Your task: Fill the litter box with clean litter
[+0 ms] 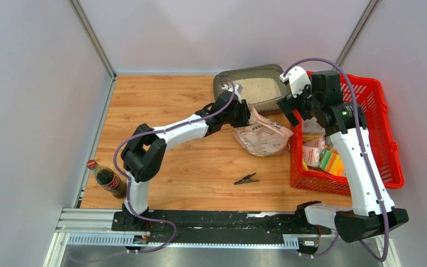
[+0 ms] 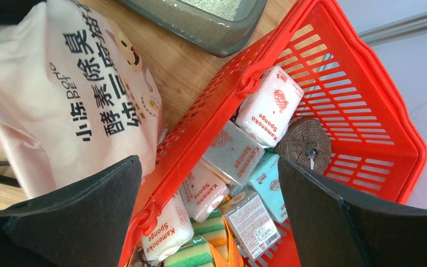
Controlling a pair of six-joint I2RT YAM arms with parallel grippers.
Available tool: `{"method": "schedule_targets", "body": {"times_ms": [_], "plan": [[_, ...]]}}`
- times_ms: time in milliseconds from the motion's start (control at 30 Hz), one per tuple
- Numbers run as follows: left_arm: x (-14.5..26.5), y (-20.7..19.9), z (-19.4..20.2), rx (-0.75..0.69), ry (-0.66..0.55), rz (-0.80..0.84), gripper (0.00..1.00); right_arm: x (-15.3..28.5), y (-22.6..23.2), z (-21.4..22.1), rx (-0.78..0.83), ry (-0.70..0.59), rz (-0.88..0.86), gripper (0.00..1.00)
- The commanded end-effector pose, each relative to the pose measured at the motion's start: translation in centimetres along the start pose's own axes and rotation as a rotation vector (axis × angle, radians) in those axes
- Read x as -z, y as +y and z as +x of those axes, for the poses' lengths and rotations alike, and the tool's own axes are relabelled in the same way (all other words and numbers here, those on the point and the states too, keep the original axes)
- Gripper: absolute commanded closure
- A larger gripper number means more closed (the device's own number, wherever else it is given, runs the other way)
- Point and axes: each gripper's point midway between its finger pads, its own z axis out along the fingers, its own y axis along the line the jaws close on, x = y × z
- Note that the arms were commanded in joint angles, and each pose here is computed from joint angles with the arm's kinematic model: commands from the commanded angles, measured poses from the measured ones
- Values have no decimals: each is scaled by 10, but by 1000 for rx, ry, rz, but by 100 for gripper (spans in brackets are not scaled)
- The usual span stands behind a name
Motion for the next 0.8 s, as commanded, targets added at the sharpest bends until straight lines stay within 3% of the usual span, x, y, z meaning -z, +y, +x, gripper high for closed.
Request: {"method": "schedule_targets", "body": {"times_ms": [0, 300, 767], "plan": [[-14, -51, 28, 167, 88, 294, 100, 1, 1, 4, 0, 12, 0, 0], [1, -54, -8, 182, 52, 377, 100, 3, 0, 8, 16, 16, 12, 0], [55, -40, -57, 70, -8, 420, 100, 2, -7, -1, 54, -17, 32, 0]]}}
